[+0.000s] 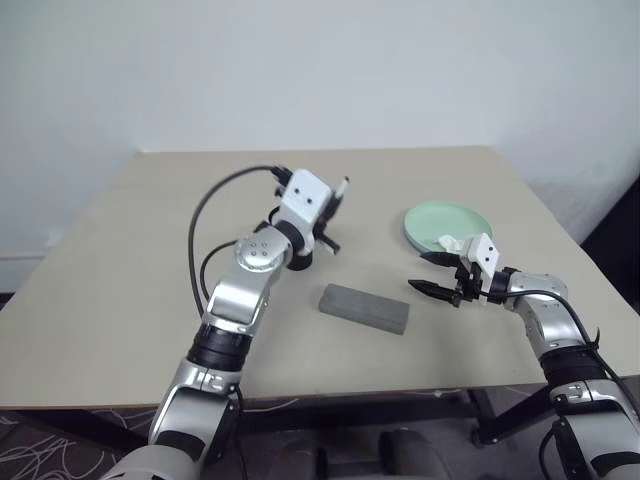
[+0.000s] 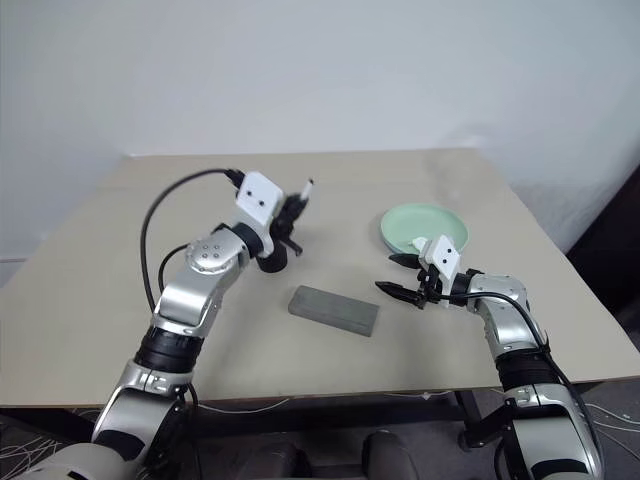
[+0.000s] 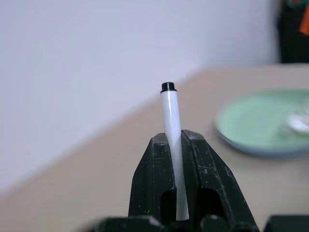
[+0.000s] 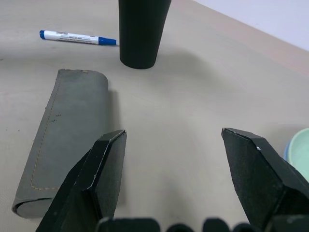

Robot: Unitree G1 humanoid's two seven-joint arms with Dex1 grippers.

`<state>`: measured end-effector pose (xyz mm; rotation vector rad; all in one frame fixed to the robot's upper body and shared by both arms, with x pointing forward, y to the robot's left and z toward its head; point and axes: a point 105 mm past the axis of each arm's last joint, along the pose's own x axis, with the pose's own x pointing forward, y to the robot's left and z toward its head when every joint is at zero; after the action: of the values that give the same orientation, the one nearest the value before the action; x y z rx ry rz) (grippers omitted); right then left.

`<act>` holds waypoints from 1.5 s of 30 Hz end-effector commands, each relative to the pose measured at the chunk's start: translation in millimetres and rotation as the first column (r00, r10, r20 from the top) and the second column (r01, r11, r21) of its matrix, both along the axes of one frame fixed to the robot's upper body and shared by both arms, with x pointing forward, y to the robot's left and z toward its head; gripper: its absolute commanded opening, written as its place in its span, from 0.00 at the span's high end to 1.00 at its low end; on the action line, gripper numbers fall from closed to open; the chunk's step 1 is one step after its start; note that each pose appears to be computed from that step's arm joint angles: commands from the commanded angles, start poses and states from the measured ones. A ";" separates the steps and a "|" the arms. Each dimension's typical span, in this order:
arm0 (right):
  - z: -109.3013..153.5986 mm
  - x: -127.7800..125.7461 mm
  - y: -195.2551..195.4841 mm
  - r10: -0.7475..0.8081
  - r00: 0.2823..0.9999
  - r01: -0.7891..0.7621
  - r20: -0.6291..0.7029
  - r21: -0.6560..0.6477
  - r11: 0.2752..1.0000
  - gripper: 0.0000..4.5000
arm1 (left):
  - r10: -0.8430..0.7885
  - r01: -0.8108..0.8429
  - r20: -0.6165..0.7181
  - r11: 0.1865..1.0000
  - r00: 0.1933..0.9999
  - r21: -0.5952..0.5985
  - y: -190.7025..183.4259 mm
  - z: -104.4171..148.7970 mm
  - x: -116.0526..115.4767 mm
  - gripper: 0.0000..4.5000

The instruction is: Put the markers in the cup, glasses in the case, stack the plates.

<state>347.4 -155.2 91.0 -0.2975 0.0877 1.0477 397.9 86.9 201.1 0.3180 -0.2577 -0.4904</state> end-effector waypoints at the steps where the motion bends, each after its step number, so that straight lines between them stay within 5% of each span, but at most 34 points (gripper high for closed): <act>1: 19.3 6.3 -3.9 -0.012 0.997 0.012 0.071 -0.002 1.000 0.24 | 0.088 -0.079 0.143 0.995 0.986 -0.067 17.3 23.8 9.4 0.99; 13: 22.2 7.9 -4.1 -0.010 0.997 0.011 0.076 -0.005 1.000 0.24 | 0.146 -0.117 0.197 0.981 0.969 -0.152 35.9 6.5 35.9 0.99; 22: 20.5 5.8 -6.2 -0.013 0.997 0.014 0.073 -0.009 1.000 0.24 | 0.152 -0.114 0.174 0.971 0.973 -0.210 33.4 3.2 41.9 0.38; 32: 19.9 5.5 -5.3 -0.008 0.997 0.009 0.072 -0.009 1.000 0.24 | 0.222 -0.197 0.095 0.955 0.970 -0.223 46.8 10.1 49.8 0.38; 40: 21.8 4.7 -2.8 0.005 0.999 -0.006 0.045 0.030 1.000 0.24 | 0.277 -0.261 0.035 0.935 0.960 -0.240 104.7 46.5 42.9 0.38; 45: 22.0 4.7 -1.8 0.008 0.999 -0.009 0.041 0.029 1.000 0.24 | 0.310 -0.318 -0.091 0.943 0.946 -0.101 139.3 44.1 36.9 0.38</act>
<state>349.2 -158.3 94.7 -0.2885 0.1030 1.0502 437.6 228.6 235.1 0.2152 -0.1666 -0.1438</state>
